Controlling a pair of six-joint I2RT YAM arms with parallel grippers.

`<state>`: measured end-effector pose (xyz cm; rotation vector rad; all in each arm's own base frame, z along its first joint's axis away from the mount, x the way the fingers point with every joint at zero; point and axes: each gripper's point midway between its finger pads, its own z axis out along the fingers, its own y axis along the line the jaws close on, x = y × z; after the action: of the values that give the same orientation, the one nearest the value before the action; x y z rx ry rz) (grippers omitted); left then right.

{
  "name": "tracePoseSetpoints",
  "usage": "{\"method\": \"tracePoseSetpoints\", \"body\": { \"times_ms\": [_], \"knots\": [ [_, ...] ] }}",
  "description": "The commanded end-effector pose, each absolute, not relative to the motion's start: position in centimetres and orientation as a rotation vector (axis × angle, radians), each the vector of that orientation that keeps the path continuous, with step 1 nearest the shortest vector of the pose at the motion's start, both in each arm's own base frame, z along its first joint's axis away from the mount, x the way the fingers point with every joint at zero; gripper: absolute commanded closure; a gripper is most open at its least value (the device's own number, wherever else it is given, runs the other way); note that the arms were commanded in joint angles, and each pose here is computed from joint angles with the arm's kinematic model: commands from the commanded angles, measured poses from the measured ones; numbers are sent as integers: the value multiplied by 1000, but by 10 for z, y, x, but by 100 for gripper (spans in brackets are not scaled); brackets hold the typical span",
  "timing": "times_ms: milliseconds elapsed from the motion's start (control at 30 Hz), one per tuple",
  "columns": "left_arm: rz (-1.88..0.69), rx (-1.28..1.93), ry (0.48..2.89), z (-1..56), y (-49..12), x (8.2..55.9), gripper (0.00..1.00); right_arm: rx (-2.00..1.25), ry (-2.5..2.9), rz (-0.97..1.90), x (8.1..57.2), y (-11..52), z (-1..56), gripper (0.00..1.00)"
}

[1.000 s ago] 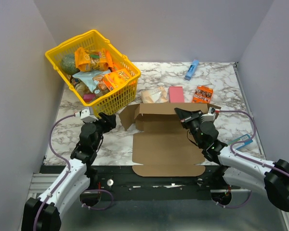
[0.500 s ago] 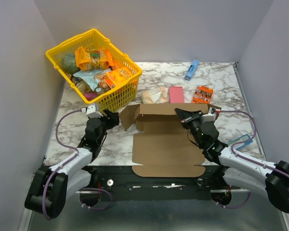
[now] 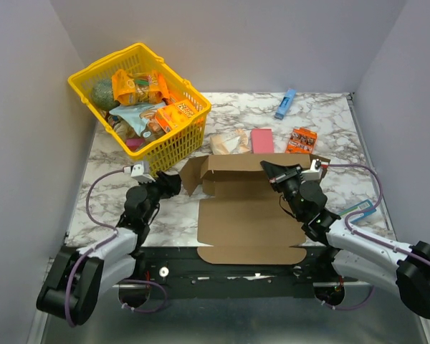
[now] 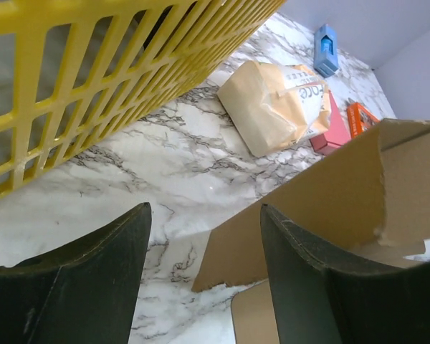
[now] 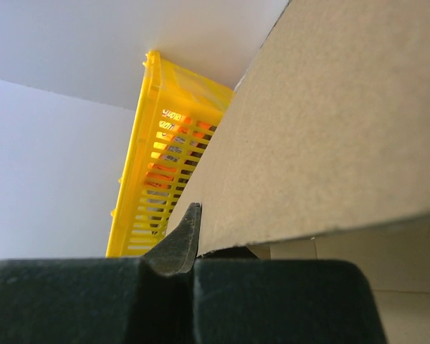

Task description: Fold the paper box

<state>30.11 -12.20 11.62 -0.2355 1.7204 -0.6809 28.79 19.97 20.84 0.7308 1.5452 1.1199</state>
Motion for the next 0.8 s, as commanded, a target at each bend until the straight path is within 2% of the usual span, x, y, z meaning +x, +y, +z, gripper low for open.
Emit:
{"method": "tracePoseSetpoints", "body": {
  "times_ms": [0,400,767],
  "knots": [
    [-700,-225,1683,129,-119,284,29,649,1661,998,284,199,182,100],
    [-778,-22,1667,135,-137,251,29,649,1670,1007,285,202,181,100],
    [-792,55,1689,134,-153,267,31,646,1674,1005,284,202,180,99]
  ]
}}
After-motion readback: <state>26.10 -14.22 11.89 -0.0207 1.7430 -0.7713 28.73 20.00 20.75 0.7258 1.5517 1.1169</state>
